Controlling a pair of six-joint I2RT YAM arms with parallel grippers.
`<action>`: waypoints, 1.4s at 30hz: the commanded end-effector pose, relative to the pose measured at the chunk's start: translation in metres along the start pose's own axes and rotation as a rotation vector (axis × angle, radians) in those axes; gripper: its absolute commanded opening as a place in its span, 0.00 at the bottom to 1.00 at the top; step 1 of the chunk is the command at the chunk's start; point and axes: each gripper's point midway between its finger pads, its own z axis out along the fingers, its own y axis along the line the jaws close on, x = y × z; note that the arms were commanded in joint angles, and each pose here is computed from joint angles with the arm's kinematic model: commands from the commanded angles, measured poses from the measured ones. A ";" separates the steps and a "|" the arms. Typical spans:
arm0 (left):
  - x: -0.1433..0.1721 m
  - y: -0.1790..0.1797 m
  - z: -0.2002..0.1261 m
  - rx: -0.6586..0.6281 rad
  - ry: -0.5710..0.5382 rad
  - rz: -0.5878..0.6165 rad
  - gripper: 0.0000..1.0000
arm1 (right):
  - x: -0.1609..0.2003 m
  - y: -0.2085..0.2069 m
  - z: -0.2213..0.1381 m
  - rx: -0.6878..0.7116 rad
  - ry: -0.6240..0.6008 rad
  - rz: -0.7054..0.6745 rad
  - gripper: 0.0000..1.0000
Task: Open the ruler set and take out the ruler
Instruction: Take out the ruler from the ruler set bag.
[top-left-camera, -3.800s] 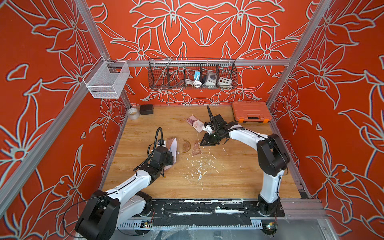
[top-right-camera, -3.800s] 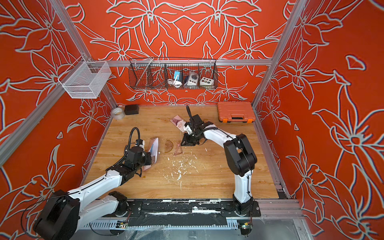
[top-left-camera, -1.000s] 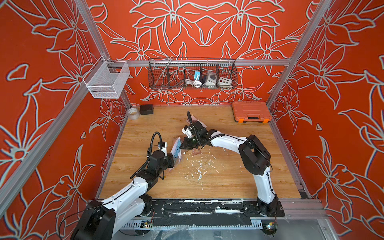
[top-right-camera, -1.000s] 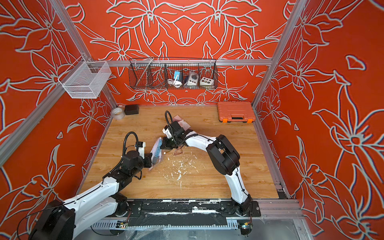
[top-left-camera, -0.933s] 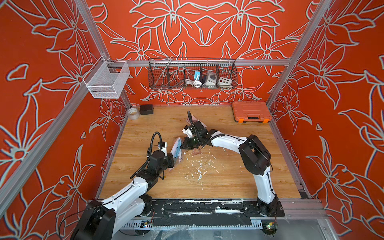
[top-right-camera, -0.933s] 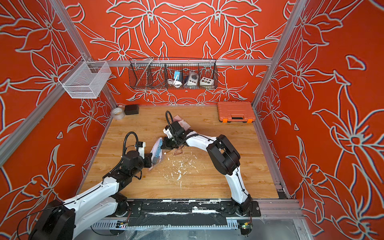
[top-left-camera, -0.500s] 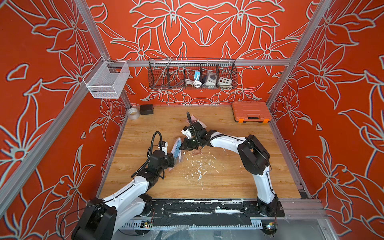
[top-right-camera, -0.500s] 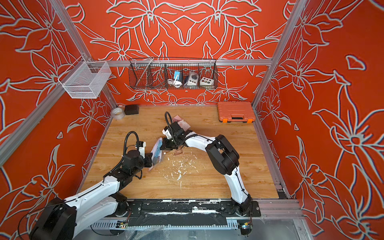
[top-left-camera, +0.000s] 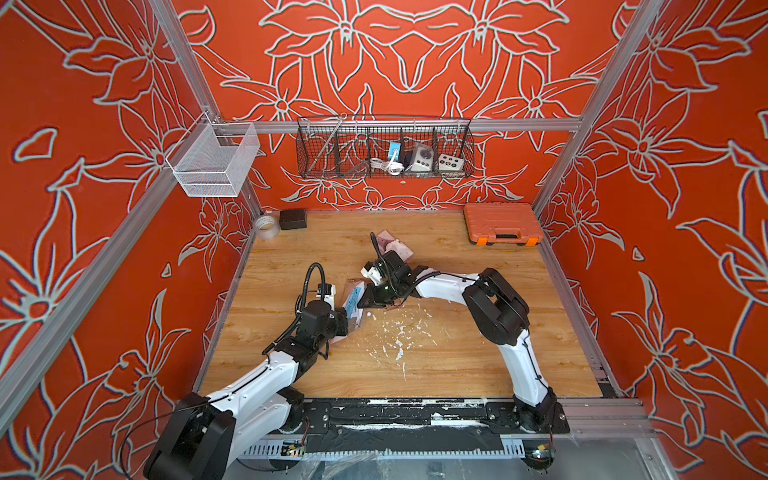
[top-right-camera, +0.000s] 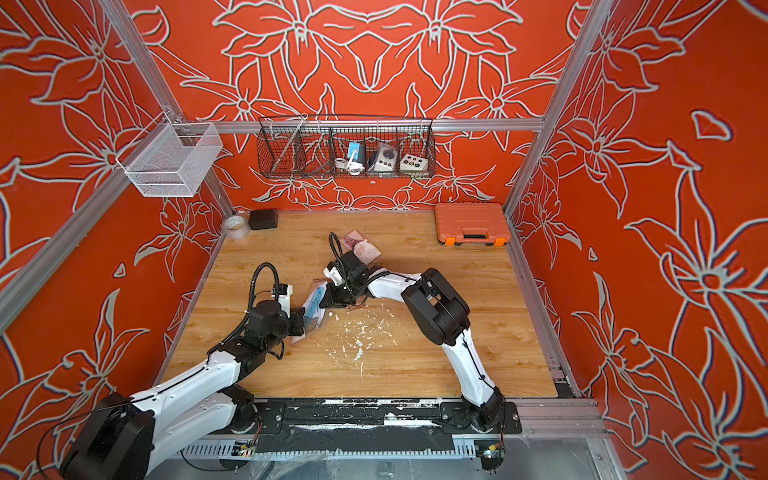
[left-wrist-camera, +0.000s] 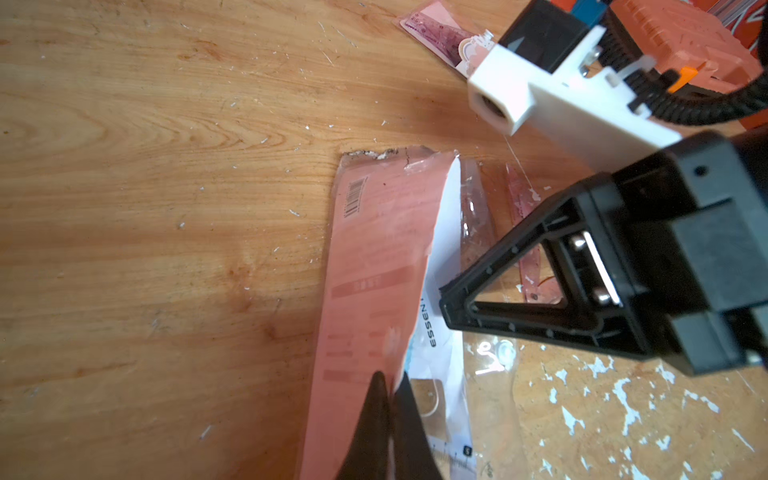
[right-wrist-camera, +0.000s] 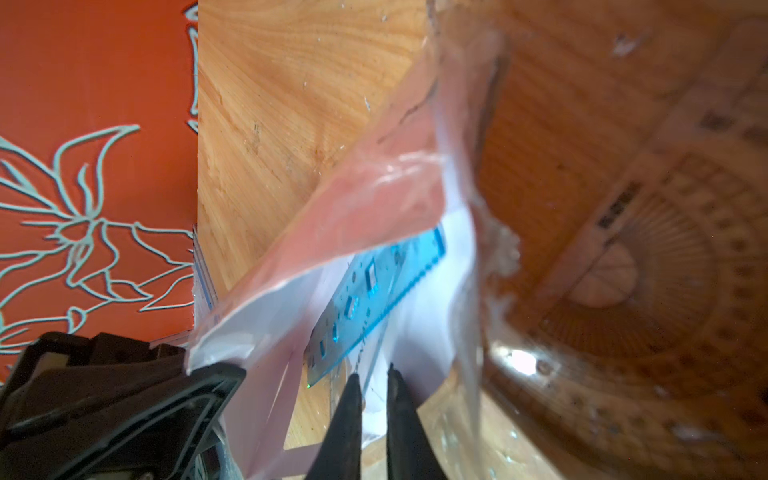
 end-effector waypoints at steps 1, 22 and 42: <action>-0.014 -0.003 -0.001 0.004 -0.032 0.001 0.00 | 0.011 -0.007 0.011 -0.016 0.035 -0.013 0.16; -0.006 -0.001 0.004 -0.007 0.000 0.003 0.00 | 0.021 -0.011 0.040 -0.038 0.086 0.006 0.24; -0.007 0.002 0.002 -0.020 -0.011 -0.005 0.00 | 0.012 0.005 0.019 -0.013 0.071 0.074 0.00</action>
